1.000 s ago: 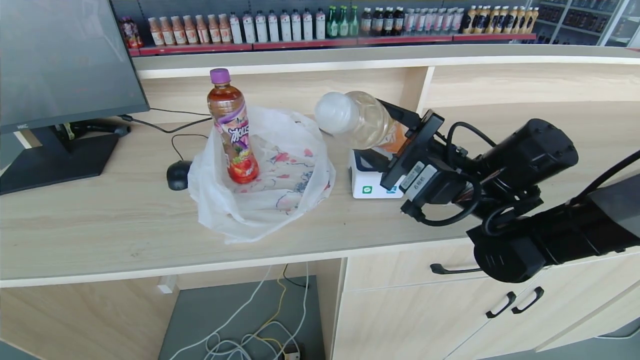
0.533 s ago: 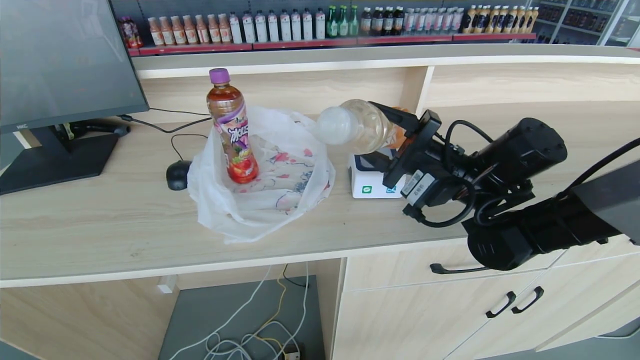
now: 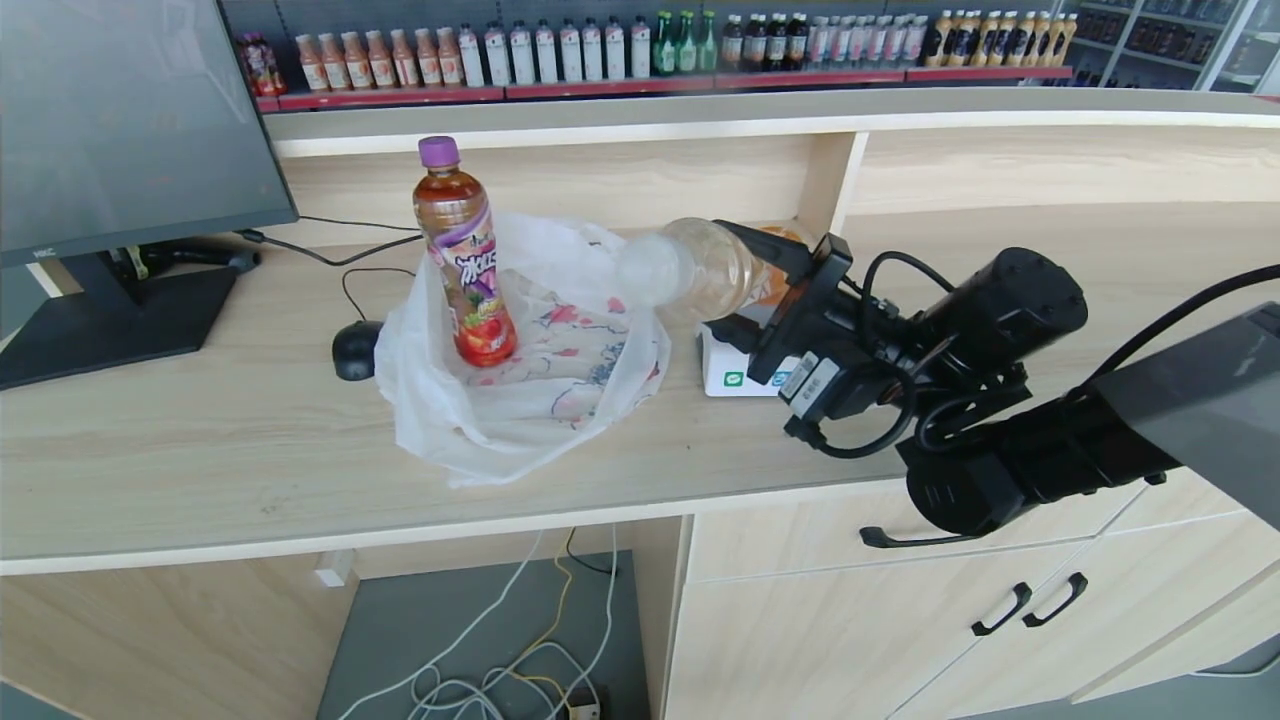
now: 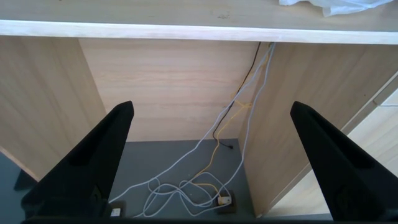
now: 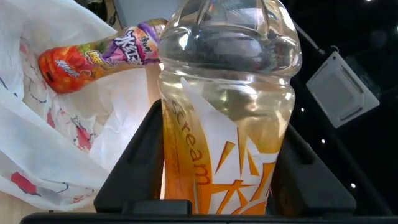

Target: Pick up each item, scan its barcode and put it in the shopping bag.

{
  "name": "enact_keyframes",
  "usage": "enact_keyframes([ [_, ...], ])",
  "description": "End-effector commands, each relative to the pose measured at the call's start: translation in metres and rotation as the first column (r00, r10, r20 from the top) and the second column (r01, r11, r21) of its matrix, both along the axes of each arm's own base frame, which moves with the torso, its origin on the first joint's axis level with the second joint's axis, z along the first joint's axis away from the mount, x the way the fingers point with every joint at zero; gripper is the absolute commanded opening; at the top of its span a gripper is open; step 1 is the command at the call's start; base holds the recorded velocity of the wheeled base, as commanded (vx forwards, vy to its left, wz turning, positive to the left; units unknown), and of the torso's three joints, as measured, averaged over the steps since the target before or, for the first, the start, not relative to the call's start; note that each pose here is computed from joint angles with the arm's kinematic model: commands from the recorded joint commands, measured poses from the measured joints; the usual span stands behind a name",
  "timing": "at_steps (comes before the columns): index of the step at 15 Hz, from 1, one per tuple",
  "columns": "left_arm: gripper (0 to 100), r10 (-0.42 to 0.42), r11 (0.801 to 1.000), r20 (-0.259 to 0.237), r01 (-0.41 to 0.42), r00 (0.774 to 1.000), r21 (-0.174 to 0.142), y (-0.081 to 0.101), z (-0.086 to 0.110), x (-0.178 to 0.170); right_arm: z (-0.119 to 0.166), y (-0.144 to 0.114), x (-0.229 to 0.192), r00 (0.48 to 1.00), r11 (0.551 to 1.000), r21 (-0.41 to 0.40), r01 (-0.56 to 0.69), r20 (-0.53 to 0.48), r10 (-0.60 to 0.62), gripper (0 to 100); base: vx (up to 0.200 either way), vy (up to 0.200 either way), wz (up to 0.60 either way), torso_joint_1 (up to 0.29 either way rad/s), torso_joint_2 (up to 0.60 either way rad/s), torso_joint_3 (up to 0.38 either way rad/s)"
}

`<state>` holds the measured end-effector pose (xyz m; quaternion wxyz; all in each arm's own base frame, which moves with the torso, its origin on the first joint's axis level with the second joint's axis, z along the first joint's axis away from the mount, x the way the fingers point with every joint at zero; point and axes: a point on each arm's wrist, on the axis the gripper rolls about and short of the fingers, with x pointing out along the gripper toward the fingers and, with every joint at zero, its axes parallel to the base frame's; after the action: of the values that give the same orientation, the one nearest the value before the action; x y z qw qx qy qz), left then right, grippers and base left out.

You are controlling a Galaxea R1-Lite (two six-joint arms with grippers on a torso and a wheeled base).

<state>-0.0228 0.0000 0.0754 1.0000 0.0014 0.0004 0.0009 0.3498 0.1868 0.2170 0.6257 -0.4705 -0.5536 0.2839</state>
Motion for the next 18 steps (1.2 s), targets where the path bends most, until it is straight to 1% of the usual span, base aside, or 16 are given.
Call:
enact_keyframes([
  [1,100,0.0,1.0,0.001,0.0,1.0,0.0,0.0,0.0,0.0,0.0,0.001,0.0,1.0,1.0,-0.001,-0.003,0.003,0.003,0,0.0,0.0,0.0,0.0,0.0,0.0],
  [7,100,0.001,1.0,-0.001,-0.001,1.0,0.0,0.0,0.0,0.0,-0.011,0.006,0.004,1.0,1.0,-0.014,-0.007,-0.012,0.006,0,0.0,0.0,0.0,0.0,0.0,0.0],
  [18,100,0.001,1.0,-0.001,-0.001,1.0,0.0,0.0,0.0,0.0,-0.015,0.013,0.003,1.0,1.0,-0.02,-0.022,-0.019,0.022,0,0.0,0.0,0.0,0.0,0.0,0.0],
])
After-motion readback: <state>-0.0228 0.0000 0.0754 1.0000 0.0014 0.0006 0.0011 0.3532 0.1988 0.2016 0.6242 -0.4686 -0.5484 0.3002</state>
